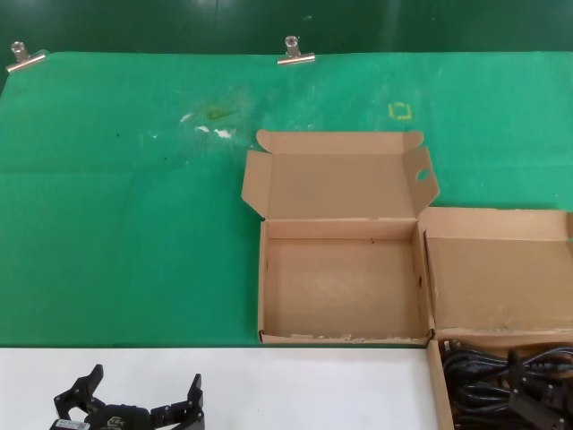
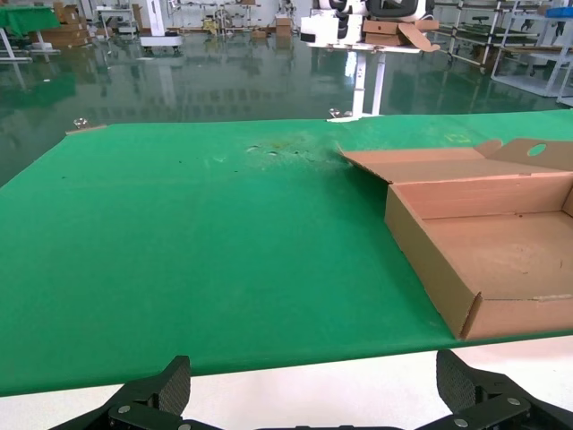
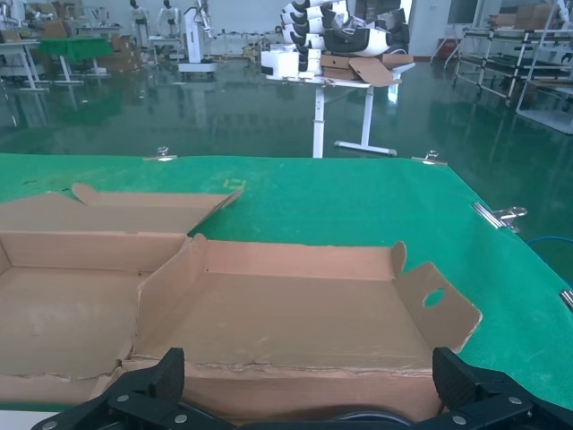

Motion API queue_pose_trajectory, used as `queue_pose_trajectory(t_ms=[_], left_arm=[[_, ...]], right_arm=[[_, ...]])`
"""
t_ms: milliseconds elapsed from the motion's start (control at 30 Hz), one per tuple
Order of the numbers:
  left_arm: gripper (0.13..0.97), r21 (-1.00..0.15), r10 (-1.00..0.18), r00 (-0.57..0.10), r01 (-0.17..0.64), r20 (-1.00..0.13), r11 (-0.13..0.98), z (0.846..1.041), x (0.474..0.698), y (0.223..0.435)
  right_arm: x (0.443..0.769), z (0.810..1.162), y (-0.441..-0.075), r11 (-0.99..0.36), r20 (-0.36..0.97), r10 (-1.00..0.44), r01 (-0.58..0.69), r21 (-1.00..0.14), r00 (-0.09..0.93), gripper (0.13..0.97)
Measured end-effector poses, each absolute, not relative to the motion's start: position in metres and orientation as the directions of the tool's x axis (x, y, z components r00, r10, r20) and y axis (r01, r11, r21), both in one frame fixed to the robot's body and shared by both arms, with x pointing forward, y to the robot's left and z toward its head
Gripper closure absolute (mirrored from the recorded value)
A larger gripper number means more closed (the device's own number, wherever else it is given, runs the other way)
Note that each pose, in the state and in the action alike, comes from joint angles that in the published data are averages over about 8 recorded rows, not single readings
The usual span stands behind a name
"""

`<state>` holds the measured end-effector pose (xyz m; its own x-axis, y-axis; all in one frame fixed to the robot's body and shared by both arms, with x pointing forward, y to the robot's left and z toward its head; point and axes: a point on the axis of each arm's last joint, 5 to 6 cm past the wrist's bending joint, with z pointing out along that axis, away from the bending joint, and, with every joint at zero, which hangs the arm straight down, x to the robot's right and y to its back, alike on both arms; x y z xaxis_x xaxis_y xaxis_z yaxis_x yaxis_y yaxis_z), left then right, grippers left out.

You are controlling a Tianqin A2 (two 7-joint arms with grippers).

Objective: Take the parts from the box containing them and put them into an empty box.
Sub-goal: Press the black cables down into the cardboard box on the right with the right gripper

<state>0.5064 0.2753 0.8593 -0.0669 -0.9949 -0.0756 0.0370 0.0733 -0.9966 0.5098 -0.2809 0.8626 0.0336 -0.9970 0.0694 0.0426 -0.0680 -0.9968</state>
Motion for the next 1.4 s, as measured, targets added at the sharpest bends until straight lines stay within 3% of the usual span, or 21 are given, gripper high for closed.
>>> queue_pose_trajectory(t_ms=[867,1133,1400], left_arm=[[0.155,-0.997,-0.995,-0.067,0.037,-0.076,0.073,0.859,0.506,0.275],[0.244,-0.997,-0.995,-0.067,0.037,-0.076,0.073,0.859,0.506,0.275],[0.379,-0.997,-0.995,-0.067,0.037,-0.076,0.073,0.859,0.506,0.275]], right_arm=[[0.51,0.863,-0.281,-0.069,0.07,-0.997,0.044,-0.997,0.034,0.13],[0.507,0.877,-0.288,-0.113,0.12,-0.989,0.092,-0.989,0.081,0.13],[0.5,0.908,-0.314,-0.306,0.365,-0.892,0.239,-0.922,0.266,0.13]])
